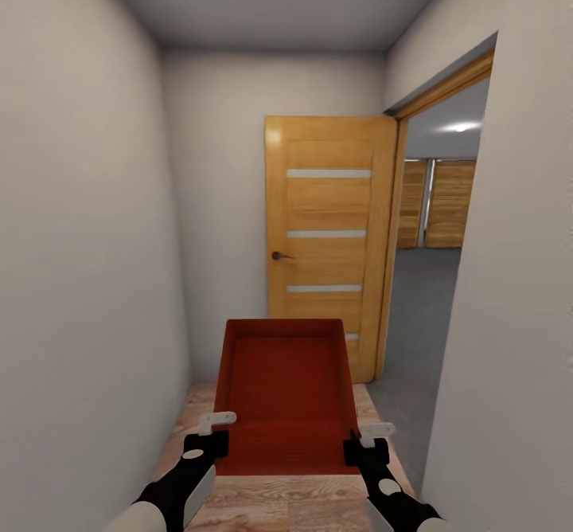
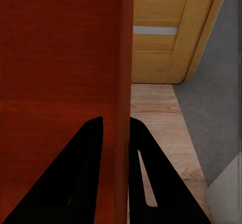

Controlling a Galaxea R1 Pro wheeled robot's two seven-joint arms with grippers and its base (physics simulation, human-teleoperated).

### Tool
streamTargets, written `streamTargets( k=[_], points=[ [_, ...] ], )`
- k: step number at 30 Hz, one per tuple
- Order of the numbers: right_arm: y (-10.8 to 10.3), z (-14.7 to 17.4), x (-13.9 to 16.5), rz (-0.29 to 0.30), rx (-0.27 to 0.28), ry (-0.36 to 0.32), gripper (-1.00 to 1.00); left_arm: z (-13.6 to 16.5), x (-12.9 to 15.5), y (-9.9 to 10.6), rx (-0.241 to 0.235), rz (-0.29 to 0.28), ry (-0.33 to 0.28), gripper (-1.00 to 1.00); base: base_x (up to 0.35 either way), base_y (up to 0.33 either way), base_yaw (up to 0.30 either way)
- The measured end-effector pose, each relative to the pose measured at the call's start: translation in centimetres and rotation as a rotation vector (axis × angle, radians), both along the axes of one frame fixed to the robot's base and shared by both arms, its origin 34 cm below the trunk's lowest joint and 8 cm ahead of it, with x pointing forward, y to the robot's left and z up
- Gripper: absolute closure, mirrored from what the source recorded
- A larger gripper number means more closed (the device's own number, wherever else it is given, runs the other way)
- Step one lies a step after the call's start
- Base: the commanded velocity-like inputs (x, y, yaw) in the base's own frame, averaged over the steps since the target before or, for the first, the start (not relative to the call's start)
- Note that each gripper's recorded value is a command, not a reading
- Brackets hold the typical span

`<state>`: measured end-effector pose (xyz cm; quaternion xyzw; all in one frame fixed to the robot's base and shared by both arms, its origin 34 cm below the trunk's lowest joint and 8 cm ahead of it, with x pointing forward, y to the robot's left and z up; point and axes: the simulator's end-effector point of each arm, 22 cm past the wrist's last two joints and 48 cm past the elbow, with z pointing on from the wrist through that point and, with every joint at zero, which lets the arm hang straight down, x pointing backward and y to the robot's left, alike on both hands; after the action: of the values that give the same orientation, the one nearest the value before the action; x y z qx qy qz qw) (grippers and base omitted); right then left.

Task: Move the two storage containers from the living room to the garage. In the garage, place one container on the floor and stack the other container on top of it (either order is fine).

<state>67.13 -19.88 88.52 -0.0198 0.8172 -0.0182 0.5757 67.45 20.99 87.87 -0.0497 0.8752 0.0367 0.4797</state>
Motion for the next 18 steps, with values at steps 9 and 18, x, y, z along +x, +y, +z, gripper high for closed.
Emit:
streamTargets(
  k=[9, 18],
  points=[
    [-0.01, 0.02, -0.02, 0.000, 0.000, 0.000, 1.00, 0.03, -0.01, -0.02, -0.001, 0.000, 0.000, 1.00, 0.066, 0.024, -0.265],
    [0.05, 0.03, -0.04, -0.001, 0.002, 0.000, 1.00, 0.06, 0.00, 0.03, -0.001, -0.001, -0.001, 1.00, 0.229, 0.198, -0.282]
  ],
)
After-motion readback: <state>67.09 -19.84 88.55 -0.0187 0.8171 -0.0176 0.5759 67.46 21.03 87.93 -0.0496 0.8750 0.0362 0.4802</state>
